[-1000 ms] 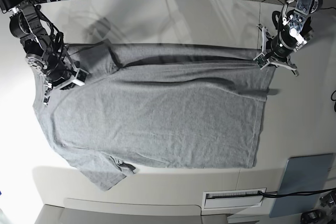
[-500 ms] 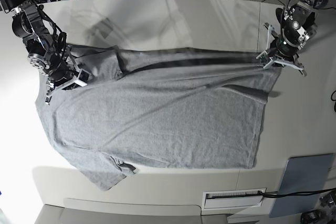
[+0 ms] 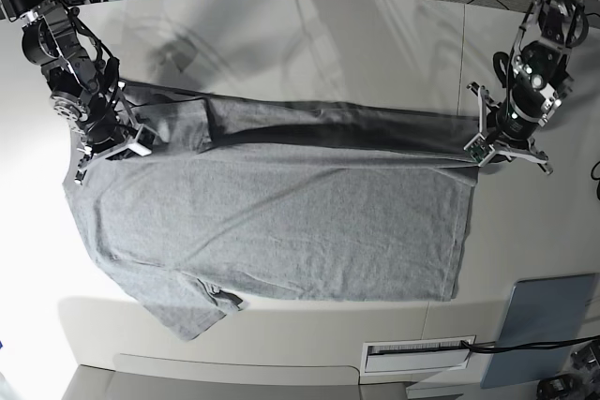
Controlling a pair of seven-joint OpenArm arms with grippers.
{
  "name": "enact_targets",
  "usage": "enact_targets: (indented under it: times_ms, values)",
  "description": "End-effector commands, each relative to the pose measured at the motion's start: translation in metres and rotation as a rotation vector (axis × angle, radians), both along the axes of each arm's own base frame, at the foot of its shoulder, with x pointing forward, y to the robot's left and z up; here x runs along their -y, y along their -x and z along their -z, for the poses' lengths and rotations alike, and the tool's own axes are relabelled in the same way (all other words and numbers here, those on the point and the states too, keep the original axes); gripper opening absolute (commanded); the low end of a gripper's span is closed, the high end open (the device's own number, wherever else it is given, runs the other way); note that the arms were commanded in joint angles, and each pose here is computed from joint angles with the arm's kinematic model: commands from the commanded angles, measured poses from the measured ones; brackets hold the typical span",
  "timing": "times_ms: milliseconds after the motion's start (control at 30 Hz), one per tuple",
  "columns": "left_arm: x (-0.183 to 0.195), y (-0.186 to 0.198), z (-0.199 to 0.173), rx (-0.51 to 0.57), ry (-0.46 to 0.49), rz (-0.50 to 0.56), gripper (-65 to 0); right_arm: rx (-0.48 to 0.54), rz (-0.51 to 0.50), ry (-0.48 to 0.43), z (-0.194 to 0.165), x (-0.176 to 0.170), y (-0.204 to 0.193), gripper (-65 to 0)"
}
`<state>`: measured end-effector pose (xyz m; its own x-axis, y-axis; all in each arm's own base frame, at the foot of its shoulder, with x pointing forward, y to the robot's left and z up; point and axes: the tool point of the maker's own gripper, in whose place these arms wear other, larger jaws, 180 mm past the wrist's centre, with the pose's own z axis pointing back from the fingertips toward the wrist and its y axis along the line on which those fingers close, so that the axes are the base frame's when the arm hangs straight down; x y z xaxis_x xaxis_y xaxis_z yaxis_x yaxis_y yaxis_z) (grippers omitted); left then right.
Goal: Fold the T-shirt properly
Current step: 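Lift the shoulder edge with both grippers and fold it over the body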
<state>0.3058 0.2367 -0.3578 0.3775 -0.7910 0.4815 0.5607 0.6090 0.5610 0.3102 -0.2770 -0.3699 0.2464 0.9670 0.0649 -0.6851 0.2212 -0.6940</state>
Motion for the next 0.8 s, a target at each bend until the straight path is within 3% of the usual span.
enact_targets:
  times_ms: [0,300,633,667,767]
  values:
    - [-0.01,-0.01,-0.01,0.031,-0.009,-0.014,-65.0,0.044,0.012,0.035,-0.015,0.011,-0.01,-65.0]
    - [-0.001,-0.005,0.021,-0.035,0.101,0.001,-65.0,0.067,0.028,0.01,-0.014,0.005,-0.012,-65.0]
    - [0.007,-0.021,0.019,-0.009,0.147,-0.024,-65.0,0.086,0.056,-0.006,-0.015,0.004,-0.013,-65.0]
    - [0.007,-0.021,0.019,-0.012,0.145,-0.027,-64.3,0.082,0.059,-0.017,-0.014,0.003,-0.013,-61.5]
    - [0.005,-0.02,0.021,-0.02,0.138,-0.032,-46.2,0.08,0.061,-0.024,-0.014,0.002,-0.013,-48.2]
